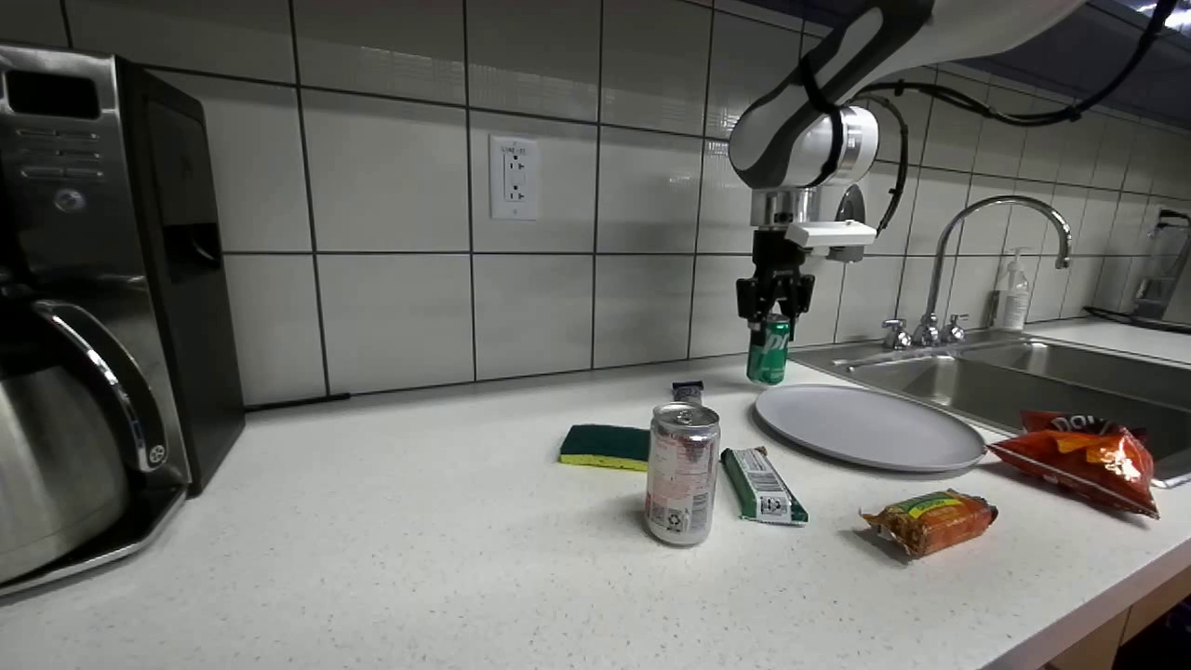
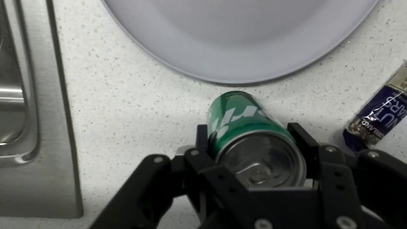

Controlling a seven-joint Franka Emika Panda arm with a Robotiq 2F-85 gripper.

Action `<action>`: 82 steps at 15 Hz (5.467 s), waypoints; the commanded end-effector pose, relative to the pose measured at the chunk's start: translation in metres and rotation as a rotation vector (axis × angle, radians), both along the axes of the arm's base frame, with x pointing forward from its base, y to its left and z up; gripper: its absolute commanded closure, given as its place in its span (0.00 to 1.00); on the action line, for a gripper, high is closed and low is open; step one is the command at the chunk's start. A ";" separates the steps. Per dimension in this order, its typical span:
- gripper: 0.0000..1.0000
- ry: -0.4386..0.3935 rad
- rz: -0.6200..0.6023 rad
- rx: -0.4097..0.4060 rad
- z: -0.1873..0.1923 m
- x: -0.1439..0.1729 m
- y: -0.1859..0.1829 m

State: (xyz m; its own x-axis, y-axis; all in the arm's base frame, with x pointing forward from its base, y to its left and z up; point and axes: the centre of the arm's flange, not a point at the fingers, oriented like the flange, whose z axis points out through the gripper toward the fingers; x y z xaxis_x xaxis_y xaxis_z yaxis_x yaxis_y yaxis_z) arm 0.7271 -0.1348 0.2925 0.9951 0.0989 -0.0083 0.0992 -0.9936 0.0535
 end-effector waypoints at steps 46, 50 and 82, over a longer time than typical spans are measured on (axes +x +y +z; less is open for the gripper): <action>0.00 0.116 -0.032 0.042 0.000 -0.005 -0.012; 0.00 0.115 -0.026 0.043 0.007 -0.016 -0.009; 0.00 0.169 -0.025 0.115 0.008 -0.037 0.034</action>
